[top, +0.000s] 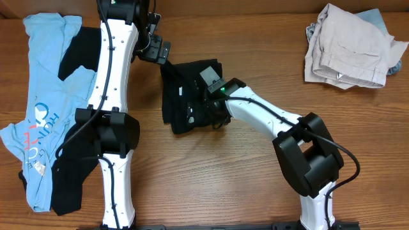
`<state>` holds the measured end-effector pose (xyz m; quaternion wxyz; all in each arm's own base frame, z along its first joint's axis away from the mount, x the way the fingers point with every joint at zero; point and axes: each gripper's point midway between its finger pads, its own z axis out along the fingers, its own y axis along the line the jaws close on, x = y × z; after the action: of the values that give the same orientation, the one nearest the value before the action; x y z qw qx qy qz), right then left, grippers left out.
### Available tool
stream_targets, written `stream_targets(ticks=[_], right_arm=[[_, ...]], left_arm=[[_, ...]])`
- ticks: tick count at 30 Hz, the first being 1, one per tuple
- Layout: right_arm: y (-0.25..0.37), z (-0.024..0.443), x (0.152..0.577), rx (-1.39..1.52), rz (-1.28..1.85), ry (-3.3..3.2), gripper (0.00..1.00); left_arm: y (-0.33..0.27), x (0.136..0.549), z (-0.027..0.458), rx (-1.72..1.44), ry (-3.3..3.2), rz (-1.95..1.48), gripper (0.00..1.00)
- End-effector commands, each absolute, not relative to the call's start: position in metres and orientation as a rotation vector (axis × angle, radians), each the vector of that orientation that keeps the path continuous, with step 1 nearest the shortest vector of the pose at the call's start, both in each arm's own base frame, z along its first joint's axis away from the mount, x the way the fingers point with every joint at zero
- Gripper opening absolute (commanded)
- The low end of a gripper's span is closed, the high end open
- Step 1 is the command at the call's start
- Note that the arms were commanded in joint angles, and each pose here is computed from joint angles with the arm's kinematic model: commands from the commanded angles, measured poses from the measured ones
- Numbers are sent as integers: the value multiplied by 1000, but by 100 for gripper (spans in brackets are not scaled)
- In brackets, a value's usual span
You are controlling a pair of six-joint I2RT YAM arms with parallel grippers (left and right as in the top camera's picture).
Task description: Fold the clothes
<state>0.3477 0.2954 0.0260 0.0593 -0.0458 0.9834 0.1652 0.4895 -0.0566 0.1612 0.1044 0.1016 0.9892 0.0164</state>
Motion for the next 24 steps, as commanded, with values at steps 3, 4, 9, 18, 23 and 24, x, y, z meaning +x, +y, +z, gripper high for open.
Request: stream_targets(ticks=[3, 4, 9, 18, 23, 24], right_arm=[[238, 14, 368, 72, 313, 3009, 94], [229, 14, 371, 79, 303, 3014, 94], [181, 14, 400, 96, 275, 2981, 95], [84, 72, 473, 275, 267, 2822, 100], [93, 147, 484, 275, 466, 2778, 100], [100, 158, 482, 255, 477, 2777, 100]], left_arm=[[-56, 492, 174, 273, 2884, 28, 100], [-56, 492, 174, 273, 2884, 28, 100], [-56, 492, 174, 274, 2883, 27, 100], [-56, 492, 174, 275, 2884, 27, 100], [-56, 492, 174, 275, 2884, 27, 100], [-56, 492, 174, 275, 2884, 27, 100]])
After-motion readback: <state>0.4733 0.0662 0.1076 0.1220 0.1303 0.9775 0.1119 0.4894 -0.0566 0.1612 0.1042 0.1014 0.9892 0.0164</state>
